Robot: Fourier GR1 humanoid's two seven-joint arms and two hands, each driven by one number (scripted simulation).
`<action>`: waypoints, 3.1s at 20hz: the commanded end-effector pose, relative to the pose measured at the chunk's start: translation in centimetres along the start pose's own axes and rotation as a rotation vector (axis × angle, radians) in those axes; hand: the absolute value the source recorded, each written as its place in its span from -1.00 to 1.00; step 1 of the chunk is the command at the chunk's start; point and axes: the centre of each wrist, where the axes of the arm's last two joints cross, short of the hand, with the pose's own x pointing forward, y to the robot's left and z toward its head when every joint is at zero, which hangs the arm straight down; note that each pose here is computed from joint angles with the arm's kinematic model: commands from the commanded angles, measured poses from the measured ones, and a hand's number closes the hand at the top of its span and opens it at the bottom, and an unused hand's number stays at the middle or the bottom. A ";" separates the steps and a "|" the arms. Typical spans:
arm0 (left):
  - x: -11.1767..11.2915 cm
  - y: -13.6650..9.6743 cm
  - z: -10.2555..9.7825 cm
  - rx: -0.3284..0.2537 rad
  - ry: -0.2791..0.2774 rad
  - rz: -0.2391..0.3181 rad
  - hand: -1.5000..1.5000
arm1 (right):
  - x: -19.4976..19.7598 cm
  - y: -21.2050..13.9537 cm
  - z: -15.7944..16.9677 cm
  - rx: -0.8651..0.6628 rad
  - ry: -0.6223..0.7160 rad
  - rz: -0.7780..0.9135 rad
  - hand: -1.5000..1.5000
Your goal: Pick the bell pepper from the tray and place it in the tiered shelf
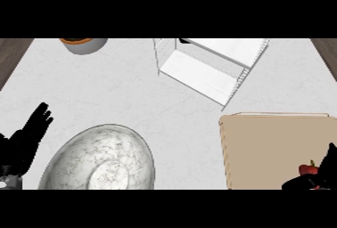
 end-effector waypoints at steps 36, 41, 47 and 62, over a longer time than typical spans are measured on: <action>1.4 -2.3 -1.8 -0.070 -0.028 -0.008 0.00 | 20.7 -5.1 24.8 -0.118 -0.802 -0.255 1.00; 0.0 -1.8 -1.8 -0.054 0.004 -0.002 0.00 | 20.0 -10.7 27.7 -0.115 -0.844 -0.443 1.00; 0.0 -3.1 -1.2 -0.032 0.009 -0.015 0.00 | 20.6 -13.2 29.3 -0.195 -0.844 -0.505 1.00; -0.1 -1.2 -0.8 -0.001 0.019 0.007 0.00 | 24.5 -21.0 32.2 -0.422 -0.747 -0.429 1.00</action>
